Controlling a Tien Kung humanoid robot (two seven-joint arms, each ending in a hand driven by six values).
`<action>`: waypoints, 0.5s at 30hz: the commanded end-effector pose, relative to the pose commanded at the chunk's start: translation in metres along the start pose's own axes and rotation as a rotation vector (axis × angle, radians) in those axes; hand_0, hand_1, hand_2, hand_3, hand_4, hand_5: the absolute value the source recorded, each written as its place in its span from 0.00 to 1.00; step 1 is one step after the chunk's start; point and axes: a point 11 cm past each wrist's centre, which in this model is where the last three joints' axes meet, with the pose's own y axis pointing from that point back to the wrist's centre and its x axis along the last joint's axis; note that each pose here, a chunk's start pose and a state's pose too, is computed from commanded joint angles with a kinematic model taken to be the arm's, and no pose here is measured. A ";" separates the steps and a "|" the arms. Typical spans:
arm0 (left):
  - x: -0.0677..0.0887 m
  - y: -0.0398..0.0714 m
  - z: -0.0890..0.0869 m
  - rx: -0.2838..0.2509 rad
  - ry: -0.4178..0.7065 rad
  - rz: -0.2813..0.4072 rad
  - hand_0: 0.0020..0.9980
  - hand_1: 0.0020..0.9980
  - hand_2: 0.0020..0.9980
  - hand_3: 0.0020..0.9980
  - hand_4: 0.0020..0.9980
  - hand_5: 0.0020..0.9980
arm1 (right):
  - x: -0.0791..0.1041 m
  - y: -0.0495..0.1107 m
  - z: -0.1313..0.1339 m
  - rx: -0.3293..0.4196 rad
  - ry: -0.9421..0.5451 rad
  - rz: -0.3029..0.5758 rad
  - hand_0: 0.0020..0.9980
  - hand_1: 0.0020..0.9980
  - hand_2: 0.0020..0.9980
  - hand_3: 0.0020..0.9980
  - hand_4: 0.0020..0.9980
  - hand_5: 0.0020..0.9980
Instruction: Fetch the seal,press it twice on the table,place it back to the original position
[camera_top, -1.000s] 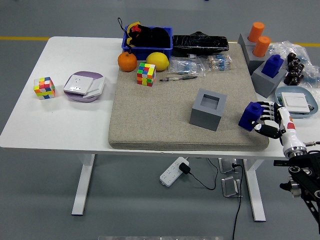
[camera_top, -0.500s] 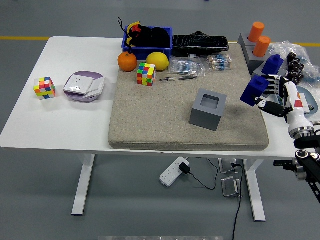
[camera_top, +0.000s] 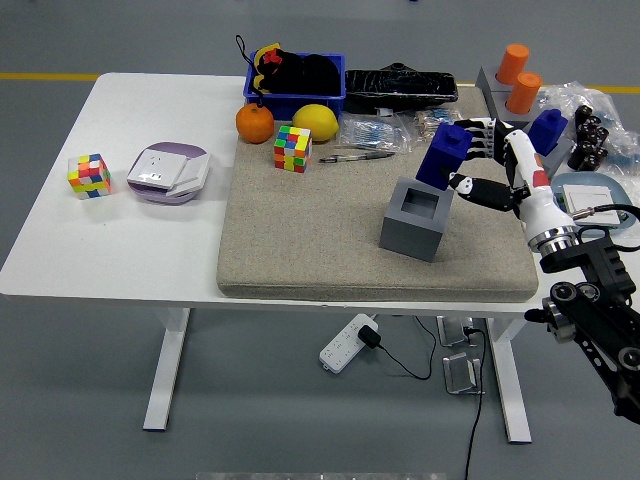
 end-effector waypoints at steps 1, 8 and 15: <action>0.000 0.000 0.000 0.000 0.000 0.000 0.72 0.70 0.69 0.72 0.64 0.22 | -0.003 0.000 0.002 -0.008 0.001 -0.012 0.56 0.41 0.41 0.43 0.68 0.00; -0.001 0.000 0.000 0.000 -0.002 -0.002 0.72 0.70 0.69 0.72 0.64 0.22 | -0.016 -0.002 0.016 -0.047 0.015 -0.052 0.56 0.41 0.41 0.43 0.68 0.00; -0.002 0.000 0.001 -0.002 -0.003 -0.005 0.72 0.70 0.69 0.72 0.64 0.22 | -0.018 -0.004 0.024 -0.068 0.027 -0.060 0.56 0.41 0.41 0.43 0.68 0.00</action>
